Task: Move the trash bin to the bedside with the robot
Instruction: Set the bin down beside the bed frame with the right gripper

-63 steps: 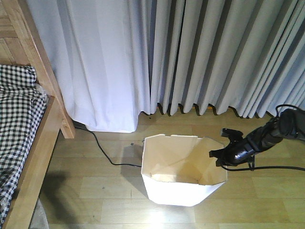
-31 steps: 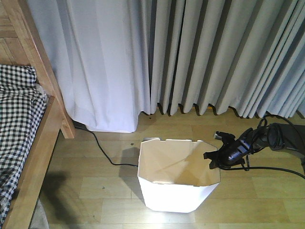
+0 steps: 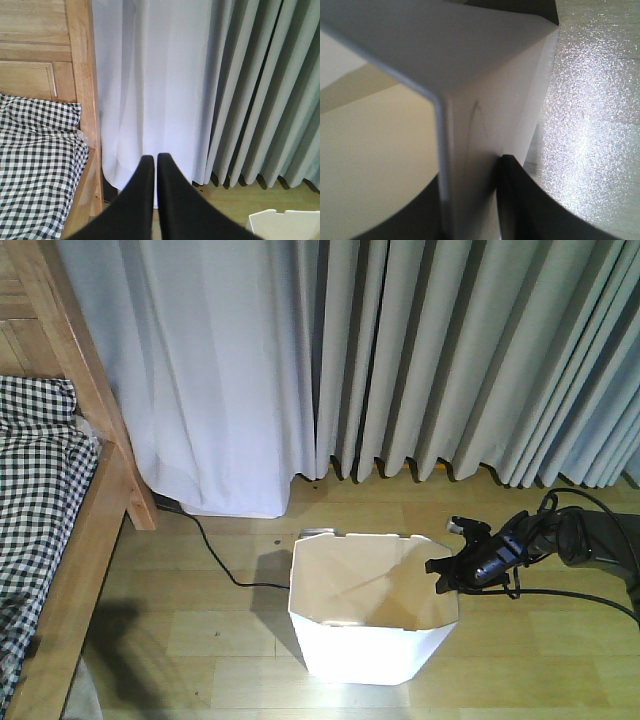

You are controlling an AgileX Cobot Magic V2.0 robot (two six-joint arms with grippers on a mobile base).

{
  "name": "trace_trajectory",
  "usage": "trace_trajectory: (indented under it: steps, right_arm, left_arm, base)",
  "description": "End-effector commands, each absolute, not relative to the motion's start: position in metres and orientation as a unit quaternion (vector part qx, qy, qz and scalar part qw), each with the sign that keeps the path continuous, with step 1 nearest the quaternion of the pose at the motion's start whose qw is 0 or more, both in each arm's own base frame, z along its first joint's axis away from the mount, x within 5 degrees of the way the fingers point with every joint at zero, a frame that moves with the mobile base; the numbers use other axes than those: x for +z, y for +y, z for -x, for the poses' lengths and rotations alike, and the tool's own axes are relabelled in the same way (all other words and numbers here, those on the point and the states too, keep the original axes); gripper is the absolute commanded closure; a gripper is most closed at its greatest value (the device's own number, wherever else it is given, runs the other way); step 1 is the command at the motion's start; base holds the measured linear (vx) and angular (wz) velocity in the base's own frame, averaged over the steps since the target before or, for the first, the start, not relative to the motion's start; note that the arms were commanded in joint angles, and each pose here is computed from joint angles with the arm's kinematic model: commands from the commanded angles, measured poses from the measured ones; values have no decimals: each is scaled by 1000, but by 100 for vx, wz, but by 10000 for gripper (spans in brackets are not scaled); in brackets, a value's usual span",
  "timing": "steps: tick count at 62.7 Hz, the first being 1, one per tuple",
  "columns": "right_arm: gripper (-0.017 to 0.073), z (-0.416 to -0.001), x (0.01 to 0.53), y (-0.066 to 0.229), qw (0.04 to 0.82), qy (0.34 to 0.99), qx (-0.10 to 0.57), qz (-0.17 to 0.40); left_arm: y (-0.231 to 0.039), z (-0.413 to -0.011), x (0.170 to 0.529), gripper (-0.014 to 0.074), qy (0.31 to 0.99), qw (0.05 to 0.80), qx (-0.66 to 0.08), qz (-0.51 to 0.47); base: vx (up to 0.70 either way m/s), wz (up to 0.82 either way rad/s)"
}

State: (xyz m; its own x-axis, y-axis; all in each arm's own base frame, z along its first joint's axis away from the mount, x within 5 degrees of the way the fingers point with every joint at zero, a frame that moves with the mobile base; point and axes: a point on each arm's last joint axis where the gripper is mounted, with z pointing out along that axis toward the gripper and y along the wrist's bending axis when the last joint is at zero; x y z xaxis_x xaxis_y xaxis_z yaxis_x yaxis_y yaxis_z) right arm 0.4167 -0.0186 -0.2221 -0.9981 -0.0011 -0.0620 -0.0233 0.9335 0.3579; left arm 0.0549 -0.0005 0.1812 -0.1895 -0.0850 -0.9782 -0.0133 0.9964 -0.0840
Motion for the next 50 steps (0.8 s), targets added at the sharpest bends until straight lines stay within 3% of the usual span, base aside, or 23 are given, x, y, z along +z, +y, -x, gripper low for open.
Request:
trace_trajectory:
  steps: [1, 34, 50]
  right_arm:
    - [383, -445, -184, -17, 62, 975, 211, -1]
    - [116, -445, -184, -17, 61, 976, 209, 3]
    - [89, -447, -183, -18, 65, 977, 205, 8]
  left_arm:
    - [0, -56, 182, 599, 750, 660, -32, 35]
    - [0, -56, 182, 599, 750, 660, -32, 35]
    - [0, -56, 182, 599, 750, 660, -32, 35]
  base:
    - [0, 0]
    - [0, 0]
    - [0, 0]
